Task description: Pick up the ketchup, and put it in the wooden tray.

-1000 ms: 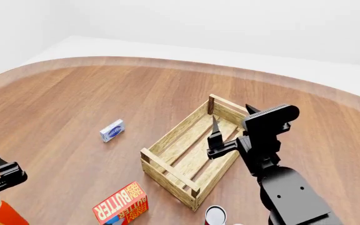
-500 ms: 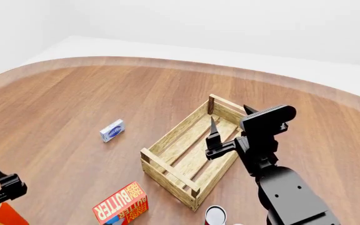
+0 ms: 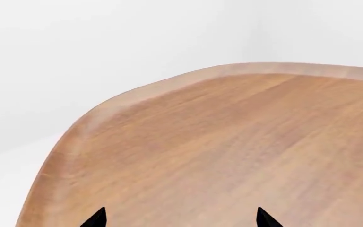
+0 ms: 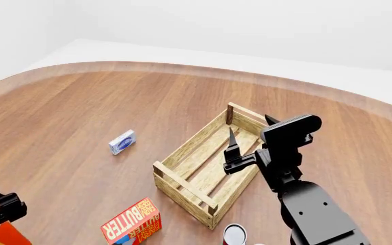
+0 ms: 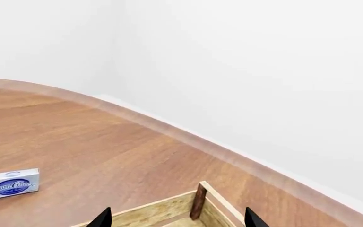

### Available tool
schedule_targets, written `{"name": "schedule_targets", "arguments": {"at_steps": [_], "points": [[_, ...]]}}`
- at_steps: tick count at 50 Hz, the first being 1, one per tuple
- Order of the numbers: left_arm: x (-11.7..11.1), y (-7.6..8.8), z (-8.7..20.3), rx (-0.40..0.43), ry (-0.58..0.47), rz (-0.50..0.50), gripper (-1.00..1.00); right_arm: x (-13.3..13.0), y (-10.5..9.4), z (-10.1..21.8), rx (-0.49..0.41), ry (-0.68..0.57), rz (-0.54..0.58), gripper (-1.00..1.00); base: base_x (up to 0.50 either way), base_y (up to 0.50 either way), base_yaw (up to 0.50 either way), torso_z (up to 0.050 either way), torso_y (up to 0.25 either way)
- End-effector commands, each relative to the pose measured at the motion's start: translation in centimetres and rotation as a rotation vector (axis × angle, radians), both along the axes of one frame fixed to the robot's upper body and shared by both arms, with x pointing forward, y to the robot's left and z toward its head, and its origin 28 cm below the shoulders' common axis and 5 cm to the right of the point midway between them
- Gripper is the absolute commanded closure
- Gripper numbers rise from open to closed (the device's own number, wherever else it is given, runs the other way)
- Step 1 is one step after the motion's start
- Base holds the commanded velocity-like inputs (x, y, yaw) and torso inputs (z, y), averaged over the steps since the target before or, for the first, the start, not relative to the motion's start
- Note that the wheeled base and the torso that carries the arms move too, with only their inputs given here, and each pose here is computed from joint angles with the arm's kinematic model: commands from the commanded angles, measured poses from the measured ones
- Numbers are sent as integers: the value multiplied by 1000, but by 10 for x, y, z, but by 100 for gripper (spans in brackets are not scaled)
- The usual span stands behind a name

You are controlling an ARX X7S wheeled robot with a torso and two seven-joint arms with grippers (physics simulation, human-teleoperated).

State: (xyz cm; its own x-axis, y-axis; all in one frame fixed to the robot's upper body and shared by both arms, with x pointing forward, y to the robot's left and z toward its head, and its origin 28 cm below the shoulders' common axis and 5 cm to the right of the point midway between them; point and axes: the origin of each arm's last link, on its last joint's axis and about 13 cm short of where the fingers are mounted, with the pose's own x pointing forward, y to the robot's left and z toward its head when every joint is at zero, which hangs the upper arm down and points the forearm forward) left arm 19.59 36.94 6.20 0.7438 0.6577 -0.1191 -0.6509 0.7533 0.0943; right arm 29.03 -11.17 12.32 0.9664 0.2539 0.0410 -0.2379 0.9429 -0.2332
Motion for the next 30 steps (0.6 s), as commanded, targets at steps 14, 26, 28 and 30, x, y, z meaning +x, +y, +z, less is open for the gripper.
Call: {"name": "schedule_targets", "arguments": {"at_steps": [14, 26, 28, 30], "points": [[-6, -1, -5, -73, 57, 1, -100, -1, -1, 0, 0, 1, -2, -100, 0, 0, 0, 0, 0], [-7, -1, -8, -84, 71, 11, -100, -1, -1, -1, 0, 2, -1, -100, 0, 0, 0, 0, 0], [-7, -1, -9, -86, 73, 13, -100, -1, -1, -1, 0, 3, -1, -100, 0, 0, 0, 0, 0], [-7, -1, -10, -90, 76, 14, -100, -1, 0, -1, 0, 3, -1, -100, 0, 0, 0, 0, 0]]}}
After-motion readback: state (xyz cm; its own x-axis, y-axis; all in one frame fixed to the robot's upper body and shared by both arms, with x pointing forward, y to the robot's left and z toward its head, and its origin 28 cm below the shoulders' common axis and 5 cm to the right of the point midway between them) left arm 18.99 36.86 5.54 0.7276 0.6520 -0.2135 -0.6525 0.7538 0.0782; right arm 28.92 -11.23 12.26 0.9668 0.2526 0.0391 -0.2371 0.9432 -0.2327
